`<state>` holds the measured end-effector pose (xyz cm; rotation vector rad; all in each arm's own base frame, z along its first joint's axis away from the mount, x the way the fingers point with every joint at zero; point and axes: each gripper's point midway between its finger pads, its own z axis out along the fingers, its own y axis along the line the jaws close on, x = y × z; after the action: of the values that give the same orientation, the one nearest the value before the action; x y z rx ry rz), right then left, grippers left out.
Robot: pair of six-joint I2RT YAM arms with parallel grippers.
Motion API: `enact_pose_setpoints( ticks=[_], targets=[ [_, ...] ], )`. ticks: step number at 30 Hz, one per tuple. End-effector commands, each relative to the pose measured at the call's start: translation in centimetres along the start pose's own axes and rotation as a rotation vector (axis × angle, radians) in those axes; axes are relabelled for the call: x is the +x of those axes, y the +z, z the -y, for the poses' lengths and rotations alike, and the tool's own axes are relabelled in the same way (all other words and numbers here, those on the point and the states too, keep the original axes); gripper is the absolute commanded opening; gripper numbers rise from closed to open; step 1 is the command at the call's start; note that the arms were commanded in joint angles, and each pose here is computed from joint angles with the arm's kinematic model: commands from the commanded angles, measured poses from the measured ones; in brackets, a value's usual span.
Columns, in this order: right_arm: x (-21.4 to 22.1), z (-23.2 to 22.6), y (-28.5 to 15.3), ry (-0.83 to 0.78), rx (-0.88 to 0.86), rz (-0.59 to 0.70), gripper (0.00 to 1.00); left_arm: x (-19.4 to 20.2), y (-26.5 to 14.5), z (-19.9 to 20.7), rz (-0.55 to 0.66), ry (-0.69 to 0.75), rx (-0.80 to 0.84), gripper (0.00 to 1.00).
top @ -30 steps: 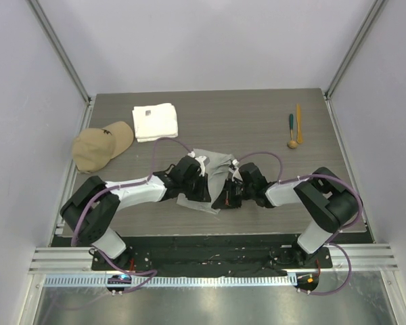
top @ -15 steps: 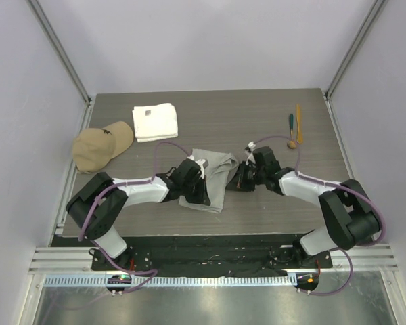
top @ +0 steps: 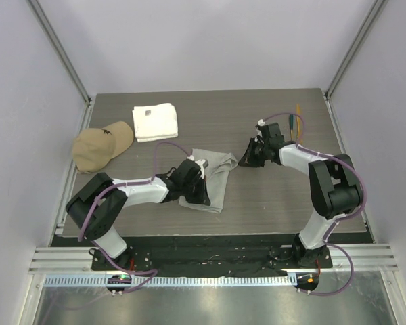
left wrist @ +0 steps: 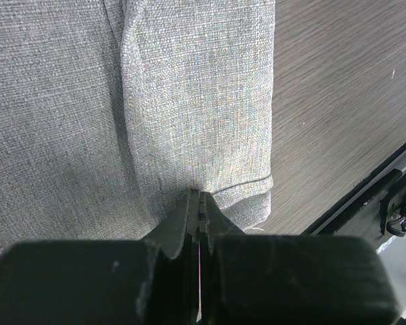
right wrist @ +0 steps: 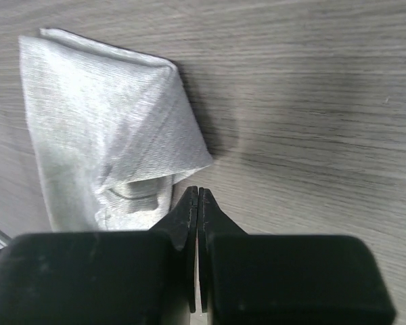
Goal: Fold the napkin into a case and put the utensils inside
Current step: Fold the lower triangle-folded napkin at the center of the board.
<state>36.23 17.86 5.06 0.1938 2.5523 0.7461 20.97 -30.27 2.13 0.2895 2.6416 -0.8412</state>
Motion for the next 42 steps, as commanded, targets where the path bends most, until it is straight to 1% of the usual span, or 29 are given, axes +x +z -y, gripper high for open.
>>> enact_pose_setpoints(
  ticks=[1,10,16,21,27,31,37,42],
  targets=[
    [-0.9,-1.2,0.2,-0.027,-0.032,0.006,0.01,1.3,0.1,-2.2,-0.023,0.005,-0.080,0.00],
    [0.4,-3.7,1.6,-0.010,-0.129,-0.028,0.01,1.0,0.2,-1.8,-0.024,0.002,-0.066,0.00],
    [0.0,-5.5,2.7,-0.018,-0.159,-0.022,0.01,0.8,-0.1,-1.6,-0.014,0.006,-0.062,0.00],
    [-1.2,-6.8,3.2,-0.014,-0.169,0.010,0.01,0.9,-0.3,-1.6,-0.016,0.005,-0.065,0.00],
    [-1.6,-6.5,4.8,0.026,-0.159,0.039,0.01,1.0,-0.1,-1.7,-0.019,0.001,-0.067,0.00],
    [-1.9,-7.0,5.8,0.068,-0.173,0.067,0.01,0.9,-0.1,-1.8,-0.016,-0.007,-0.071,0.00],
    [-2.4,-8.7,6.9,0.158,-0.188,0.157,0.01,1.3,0.0,-2.1,-0.023,-0.012,-0.079,0.00],
    [-2.5,-8.1,7.9,0.230,-0.154,0.217,0.02,1.4,-0.1,-2.2,-0.020,-0.013,-0.078,0.00]
  ],
)
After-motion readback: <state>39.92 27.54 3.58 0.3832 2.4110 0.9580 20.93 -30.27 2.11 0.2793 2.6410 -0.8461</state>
